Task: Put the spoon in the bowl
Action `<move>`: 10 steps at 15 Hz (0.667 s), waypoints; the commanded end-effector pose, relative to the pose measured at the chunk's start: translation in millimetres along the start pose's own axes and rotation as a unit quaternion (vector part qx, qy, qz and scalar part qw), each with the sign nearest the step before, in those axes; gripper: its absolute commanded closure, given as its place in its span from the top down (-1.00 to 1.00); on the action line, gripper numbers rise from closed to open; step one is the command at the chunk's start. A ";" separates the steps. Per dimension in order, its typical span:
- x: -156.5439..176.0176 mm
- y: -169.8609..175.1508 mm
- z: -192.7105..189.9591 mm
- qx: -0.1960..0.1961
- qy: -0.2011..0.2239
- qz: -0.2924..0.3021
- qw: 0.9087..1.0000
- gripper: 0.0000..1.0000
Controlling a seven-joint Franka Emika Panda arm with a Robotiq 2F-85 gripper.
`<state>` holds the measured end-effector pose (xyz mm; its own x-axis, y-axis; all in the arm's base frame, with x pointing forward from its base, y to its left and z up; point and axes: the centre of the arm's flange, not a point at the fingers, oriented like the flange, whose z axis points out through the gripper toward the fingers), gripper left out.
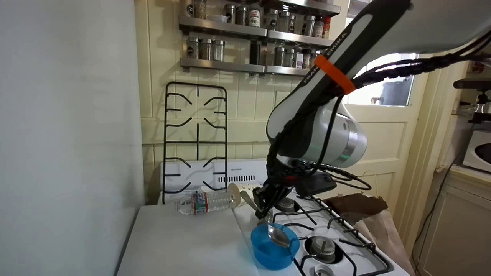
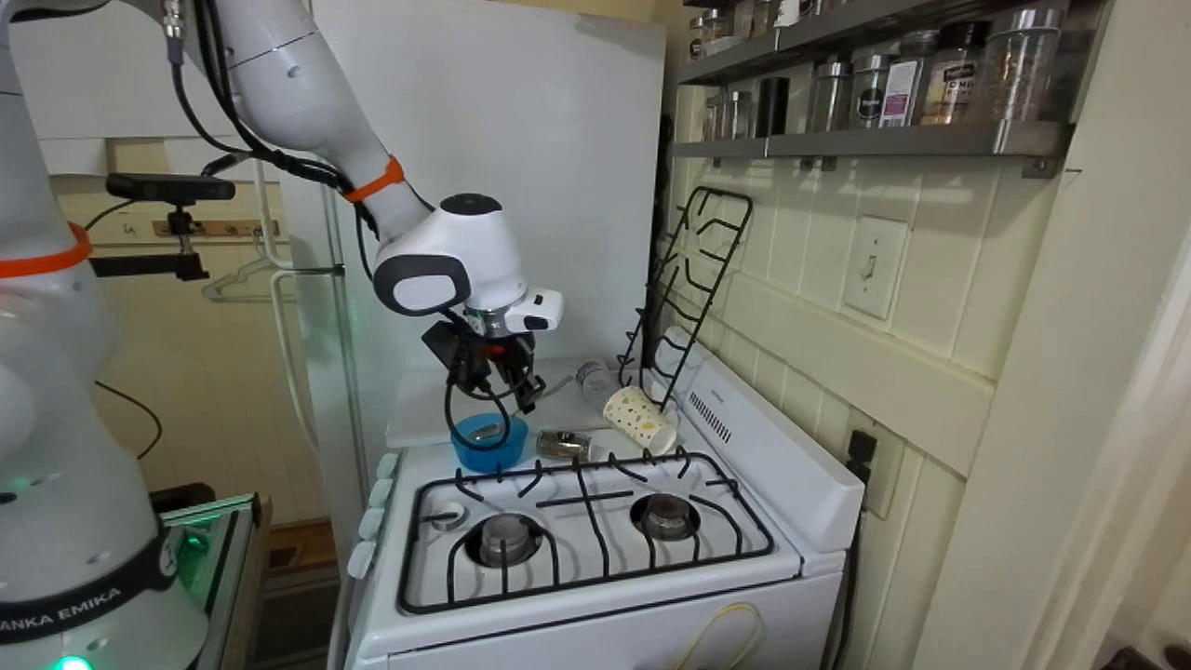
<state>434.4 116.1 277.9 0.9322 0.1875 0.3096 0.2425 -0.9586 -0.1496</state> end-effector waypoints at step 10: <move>-20.4 4.9 -19.1 -0.003 0.015 -0.016 1.000 0.91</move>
<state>421.8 111.7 272.6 0.9330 0.2157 0.2879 0.2636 -0.9546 -0.1390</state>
